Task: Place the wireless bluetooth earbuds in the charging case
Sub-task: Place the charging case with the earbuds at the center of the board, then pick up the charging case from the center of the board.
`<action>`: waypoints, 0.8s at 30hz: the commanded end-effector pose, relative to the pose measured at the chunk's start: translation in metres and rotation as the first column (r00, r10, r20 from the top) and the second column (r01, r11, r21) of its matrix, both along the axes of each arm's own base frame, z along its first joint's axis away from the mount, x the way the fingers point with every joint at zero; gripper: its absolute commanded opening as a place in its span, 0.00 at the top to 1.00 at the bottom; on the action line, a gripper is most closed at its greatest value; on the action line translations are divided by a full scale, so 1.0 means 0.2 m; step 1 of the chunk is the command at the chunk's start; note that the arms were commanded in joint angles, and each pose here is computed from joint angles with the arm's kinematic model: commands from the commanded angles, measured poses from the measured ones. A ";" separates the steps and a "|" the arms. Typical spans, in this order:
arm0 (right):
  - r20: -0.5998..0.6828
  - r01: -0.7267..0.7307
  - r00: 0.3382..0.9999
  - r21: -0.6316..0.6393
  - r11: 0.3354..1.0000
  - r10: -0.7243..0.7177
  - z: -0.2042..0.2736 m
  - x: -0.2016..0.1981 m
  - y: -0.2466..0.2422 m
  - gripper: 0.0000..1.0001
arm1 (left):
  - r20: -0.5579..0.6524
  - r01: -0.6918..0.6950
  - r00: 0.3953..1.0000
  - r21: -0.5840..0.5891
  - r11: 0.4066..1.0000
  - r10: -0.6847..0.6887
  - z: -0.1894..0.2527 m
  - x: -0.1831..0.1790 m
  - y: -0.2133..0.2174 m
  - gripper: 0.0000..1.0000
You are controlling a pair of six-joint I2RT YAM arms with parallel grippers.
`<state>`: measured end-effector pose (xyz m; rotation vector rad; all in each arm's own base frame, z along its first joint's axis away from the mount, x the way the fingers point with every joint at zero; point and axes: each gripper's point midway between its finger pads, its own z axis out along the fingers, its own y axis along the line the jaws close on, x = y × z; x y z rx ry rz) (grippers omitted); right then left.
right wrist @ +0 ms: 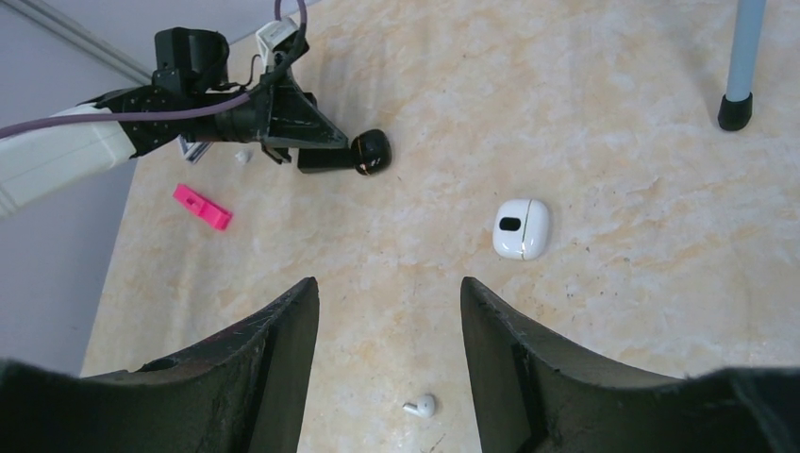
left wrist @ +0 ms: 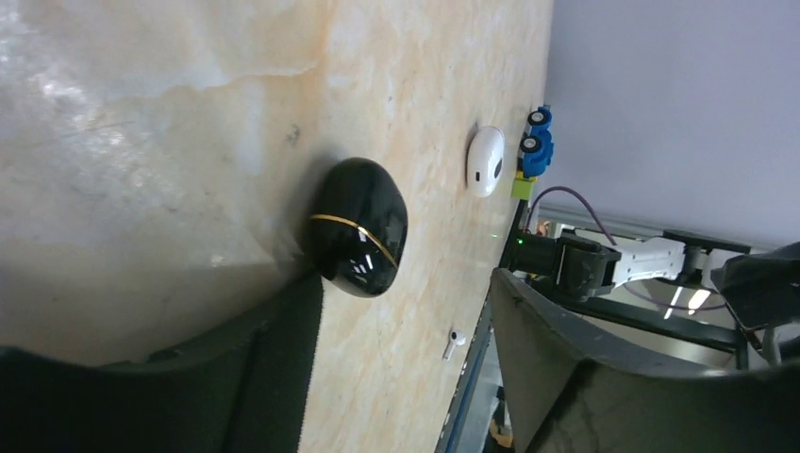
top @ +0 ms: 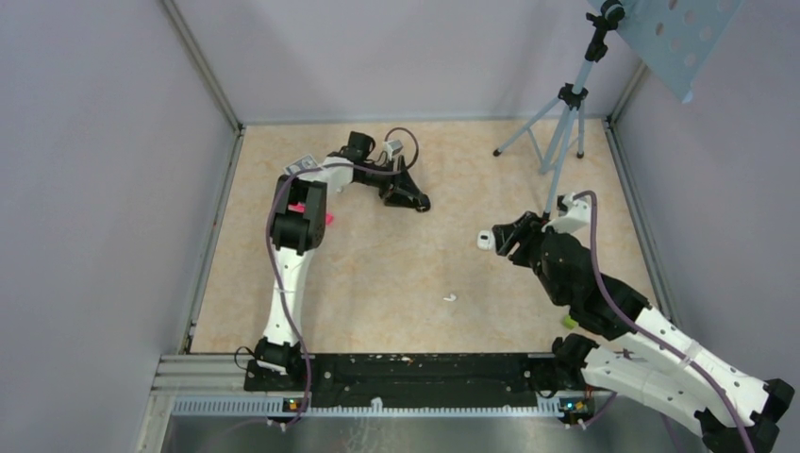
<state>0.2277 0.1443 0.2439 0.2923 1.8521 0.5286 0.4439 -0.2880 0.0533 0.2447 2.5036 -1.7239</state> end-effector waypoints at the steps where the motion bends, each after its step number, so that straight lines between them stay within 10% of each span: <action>1: 0.022 -0.009 1.000 0.010 1.000 0.008 0.07 0.02 0.03 0.44 | 0.137 -0.042 0.990 0.073 0.996 0.031 0.14 0.05 0.04 0.26; 7: -0.016 -0.047 0.999 -0.071 0.996 0.046 0.03 0.07 0.10 0.40 | 0.381 -0.163 0.923 0.238 0.958 0.062 0.38 0.12 0.13 0.12; 10: -0.063 -0.018 0.998 -0.128 0.992 0.010 -0.03 0.10 0.10 0.14 | 0.464 -0.267 0.881 0.329 0.906 0.092 0.51 0.13 0.24 0.11; 13: -0.202 0.046 0.976 -0.191 0.980 -0.085 -0.16 0.16 0.03 0.10 | 0.552 -0.365 0.824 0.350 0.863 0.125 0.70 0.08 0.34 0.11; 24: -0.532 -0.036 0.836 -0.293 0.955 -0.132 -0.66 0.35 -0.03 0.12 | 0.484 -0.510 0.816 0.345 0.788 0.316 0.63 -0.50 0.54 0.05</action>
